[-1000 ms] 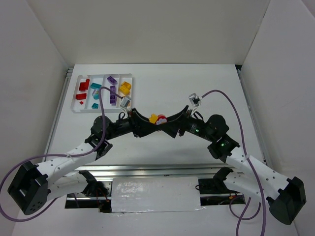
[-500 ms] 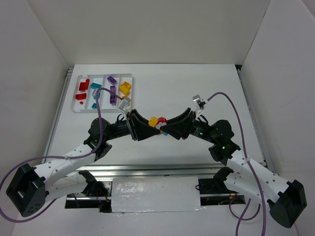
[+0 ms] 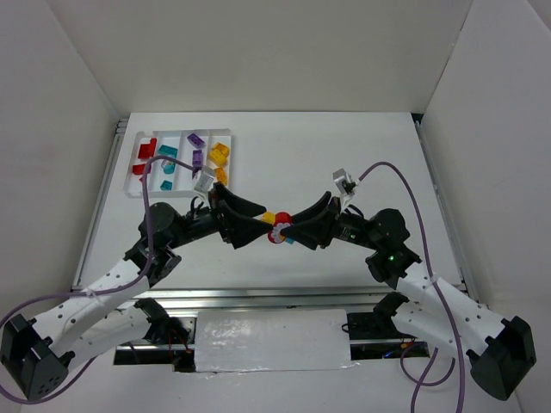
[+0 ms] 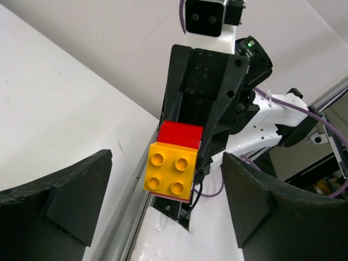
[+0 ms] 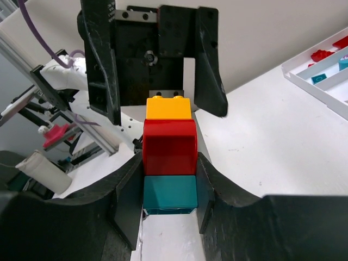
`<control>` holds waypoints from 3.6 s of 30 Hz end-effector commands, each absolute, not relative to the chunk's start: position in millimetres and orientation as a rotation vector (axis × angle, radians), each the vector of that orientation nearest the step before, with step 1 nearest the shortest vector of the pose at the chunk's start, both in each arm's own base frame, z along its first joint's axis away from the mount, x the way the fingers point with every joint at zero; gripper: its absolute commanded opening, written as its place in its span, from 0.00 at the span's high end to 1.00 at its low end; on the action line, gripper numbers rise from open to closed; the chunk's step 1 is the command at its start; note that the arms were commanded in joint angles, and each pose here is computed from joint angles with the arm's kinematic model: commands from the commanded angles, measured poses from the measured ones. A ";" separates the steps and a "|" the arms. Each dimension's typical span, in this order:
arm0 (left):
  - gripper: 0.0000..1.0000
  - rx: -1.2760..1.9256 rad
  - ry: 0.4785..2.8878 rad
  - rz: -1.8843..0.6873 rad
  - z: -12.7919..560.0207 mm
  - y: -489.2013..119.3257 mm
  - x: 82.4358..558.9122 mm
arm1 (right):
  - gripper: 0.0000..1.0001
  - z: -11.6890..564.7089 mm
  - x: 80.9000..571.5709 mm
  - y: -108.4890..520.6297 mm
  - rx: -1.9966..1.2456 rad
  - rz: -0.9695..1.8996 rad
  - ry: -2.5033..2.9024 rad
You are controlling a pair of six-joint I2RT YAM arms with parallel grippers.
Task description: Sort the legos into containers by color
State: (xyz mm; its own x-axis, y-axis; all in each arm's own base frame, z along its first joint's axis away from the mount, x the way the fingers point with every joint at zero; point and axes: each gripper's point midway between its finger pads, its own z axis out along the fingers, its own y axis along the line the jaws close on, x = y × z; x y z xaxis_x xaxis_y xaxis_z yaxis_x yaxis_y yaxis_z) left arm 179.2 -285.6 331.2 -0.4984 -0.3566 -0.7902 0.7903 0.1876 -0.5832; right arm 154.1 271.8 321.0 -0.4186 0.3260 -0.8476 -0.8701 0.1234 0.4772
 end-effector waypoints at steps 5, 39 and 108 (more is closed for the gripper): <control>0.17 0.580 1.427 -1.478 345.9 -286.7 167.1 | 1.00 336.8 147.0 272.0 -0.644 1.522 1.328; 0.99 0.438 1.561 -1.204 342.0 -248.8 215.3 | 1.00 283.0 182.2 248.7 -0.561 1.428 1.474; 0.00 0.947 1.481 -1.650 322.1 -315.8 136.2 | 1.00 323.0 129.0 247.6 -0.762 1.578 1.461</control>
State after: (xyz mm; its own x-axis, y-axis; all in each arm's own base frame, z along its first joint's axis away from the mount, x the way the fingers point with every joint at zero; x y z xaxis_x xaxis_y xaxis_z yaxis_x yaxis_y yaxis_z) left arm 151.7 -312.0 304.6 -0.5219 -0.0106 -0.8529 0.8526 0.0248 -0.5220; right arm 137.1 248.7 297.6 -0.5398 0.1509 -0.8282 -0.8304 0.0660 0.5532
